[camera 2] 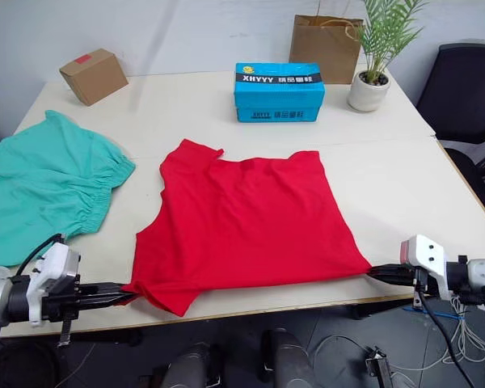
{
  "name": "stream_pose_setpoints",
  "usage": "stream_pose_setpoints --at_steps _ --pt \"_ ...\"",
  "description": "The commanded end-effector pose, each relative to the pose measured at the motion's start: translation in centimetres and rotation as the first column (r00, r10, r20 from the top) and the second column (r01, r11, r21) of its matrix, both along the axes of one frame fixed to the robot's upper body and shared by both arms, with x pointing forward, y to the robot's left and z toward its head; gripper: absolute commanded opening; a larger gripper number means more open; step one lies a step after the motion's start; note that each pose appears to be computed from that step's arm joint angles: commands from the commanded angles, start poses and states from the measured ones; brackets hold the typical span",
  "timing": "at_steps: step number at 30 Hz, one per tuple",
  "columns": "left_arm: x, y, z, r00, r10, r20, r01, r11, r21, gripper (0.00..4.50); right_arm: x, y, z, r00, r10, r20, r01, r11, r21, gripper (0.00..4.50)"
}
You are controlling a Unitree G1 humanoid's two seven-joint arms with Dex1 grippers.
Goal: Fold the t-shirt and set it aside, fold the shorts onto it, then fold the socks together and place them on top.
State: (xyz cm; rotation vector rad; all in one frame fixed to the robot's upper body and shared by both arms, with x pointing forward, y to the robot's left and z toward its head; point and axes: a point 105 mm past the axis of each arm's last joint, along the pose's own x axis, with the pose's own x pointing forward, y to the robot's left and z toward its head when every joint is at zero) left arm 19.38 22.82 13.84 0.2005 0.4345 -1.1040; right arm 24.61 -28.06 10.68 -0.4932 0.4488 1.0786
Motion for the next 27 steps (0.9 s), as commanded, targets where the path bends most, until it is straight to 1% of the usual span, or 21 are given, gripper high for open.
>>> stream_pose_setpoints --at_steps 1,2,5,7,9,11,12,15,16,18,20,24,27 --pt "0.2 0.6 1.8 0.999 0.03 0.013 -0.03 0.999 -0.013 0.0 0.4 -0.6 1.8 1.0 -0.009 0.028 0.01 0.999 -0.039 0.02" --pt "0.2 0.5 2.1 0.999 0.029 0.021 -0.028 0.999 -0.019 0.0 1.1 -1.2 2.1 0.996 -0.024 0.081 0.031 0.996 -0.08 0.02" --pt "0.9 0.3 3.0 0.996 0.04 0.082 -0.037 0.998 -0.042 0.0 1.5 -2.5 2.6 0.994 -0.072 0.079 0.08 0.992 -0.097 0.02" --pt "1.0 -0.3 2.6 0.995 0.014 0.095 -0.011 1.0 -0.027 0.0 0.6 -3.3 2.1 0.997 -0.082 0.003 0.081 0.988 -0.132 0.02" --pt "0.5 -1.3 1.4 0.996 -0.043 0.081 0.043 0.999 0.007 0.0 -0.6 -4.1 1.5 0.992 -0.099 -0.077 0.085 0.983 -0.163 0.02" --pt "0.0 -2.1 0.3 0.994 -0.082 0.068 0.08 0.996 0.027 0.0 -1.5 -4.1 1.2 0.987 -0.099 -0.124 0.077 0.982 -0.17 0.02" --pt "-0.1 -2.2 0.0 0.994 -0.088 0.064 0.086 0.996 0.034 0.0 -1.8 -4.0 1.1 0.987 -0.094 -0.132 0.072 0.983 -0.167 0.02" --pt "-0.4 -1.6 -0.7 0.997 -0.069 0.044 0.067 0.997 0.041 0.0 -2.3 -2.2 1.0 0.982 -0.082 -0.168 0.068 0.994 -0.088 0.02" --pt "-0.4 -1.4 -0.4 0.998 -0.051 0.038 0.05 0.999 0.019 0.0 -2.5 -1.8 0.9 0.981 -0.075 -0.179 0.062 0.995 -0.075 0.02" --pt "-0.4 -1.1 0.1 0.999 -0.025 0.021 0.025 1.0 -0.016 0.0 -2.4 -1.5 0.8 0.981 -0.087 -0.175 0.077 0.995 -0.064 0.02" --pt "-0.4 -1.0 0.4 1.0 -0.014 0.011 0.014 0.999 -0.03 0.0 -2.2 -1.5 0.8 0.98 -0.094 -0.175 0.084 0.994 -0.064 0.02" --pt "0.8 -0.4 1.1 0.998 0.058 0.018 -0.056 0.996 -0.063 0.0 -1.0 -1.3 1.1 0.983 -0.101 -0.15 0.093 0.994 -0.06 0.02" --pt "1.8 -0.1 1.1 0.995 0.098 0.003 -0.097 0.993 -0.066 0.0 0.2 -0.6 1.6 0.983 -0.105 -0.152 0.102 0.994 -0.032 0.02"
